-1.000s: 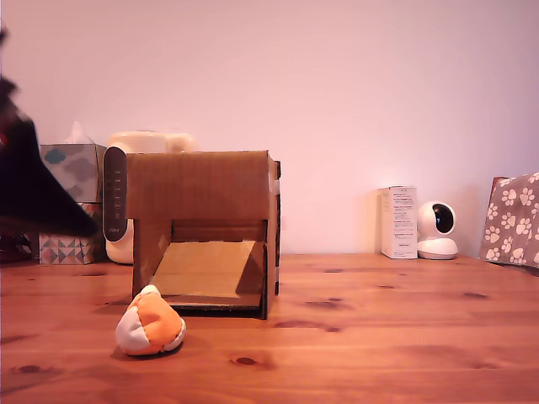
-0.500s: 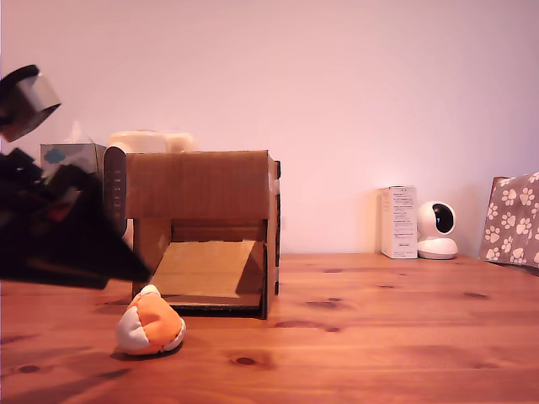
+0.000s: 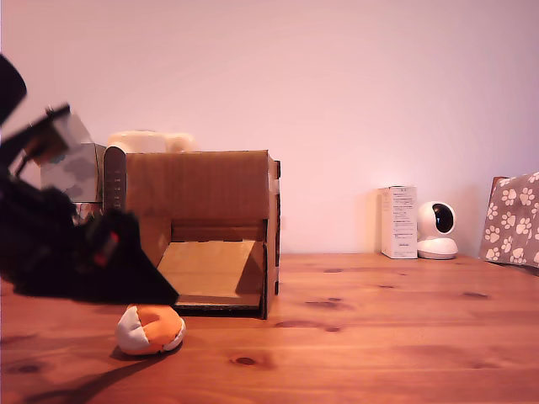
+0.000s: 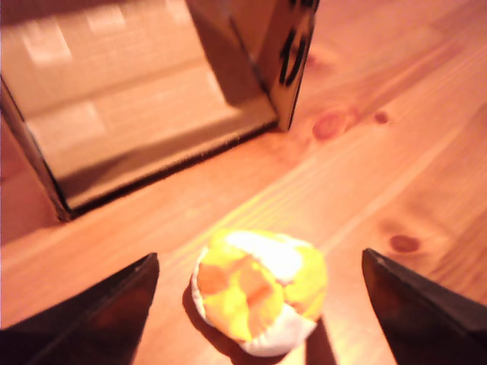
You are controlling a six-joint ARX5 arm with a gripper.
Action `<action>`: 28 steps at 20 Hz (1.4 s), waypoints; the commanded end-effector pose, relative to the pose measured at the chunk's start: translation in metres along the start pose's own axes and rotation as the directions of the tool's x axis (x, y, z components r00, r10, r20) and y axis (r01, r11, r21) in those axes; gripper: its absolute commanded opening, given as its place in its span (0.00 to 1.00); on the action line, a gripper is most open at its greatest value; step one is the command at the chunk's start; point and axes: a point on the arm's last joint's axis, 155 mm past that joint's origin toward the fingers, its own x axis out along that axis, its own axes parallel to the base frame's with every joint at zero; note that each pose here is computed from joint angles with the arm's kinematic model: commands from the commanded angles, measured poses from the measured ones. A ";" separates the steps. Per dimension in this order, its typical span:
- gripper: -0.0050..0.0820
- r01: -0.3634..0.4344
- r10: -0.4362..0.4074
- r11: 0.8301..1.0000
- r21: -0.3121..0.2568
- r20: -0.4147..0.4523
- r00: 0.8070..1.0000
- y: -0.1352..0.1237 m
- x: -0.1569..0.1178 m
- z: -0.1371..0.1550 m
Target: Drop the footbag into the cardboard dice tower
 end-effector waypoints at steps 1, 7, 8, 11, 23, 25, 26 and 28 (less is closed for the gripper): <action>0.95 0.000 0.000 1.000 0.005 -0.003 1.000 0.002 0.006 0.000; 0.68 0.003 -0.002 1.000 0.014 -0.040 0.999 0.003 0.015 -0.010; 0.53 0.003 -0.002 1.000 0.014 -0.038 0.999 0.004 0.016 -0.008; 0.27 0.004 -0.003 1.000 0.016 -0.030 1.000 0.004 0.016 -0.005; 0.26 0.048 -0.048 0.999 0.000 -0.036 0.998 -0.021 -0.044 0.022; 0.26 0.048 -0.048 0.999 0.011 -0.003 0.999 -0.024 -0.057 0.033; 0.26 0.047 -0.048 0.999 0.019 0.022 0.999 -0.026 -0.064 0.040; 0.26 0.042 -0.045 0.998 0.040 0.090 0.995 -0.029 -0.076 0.058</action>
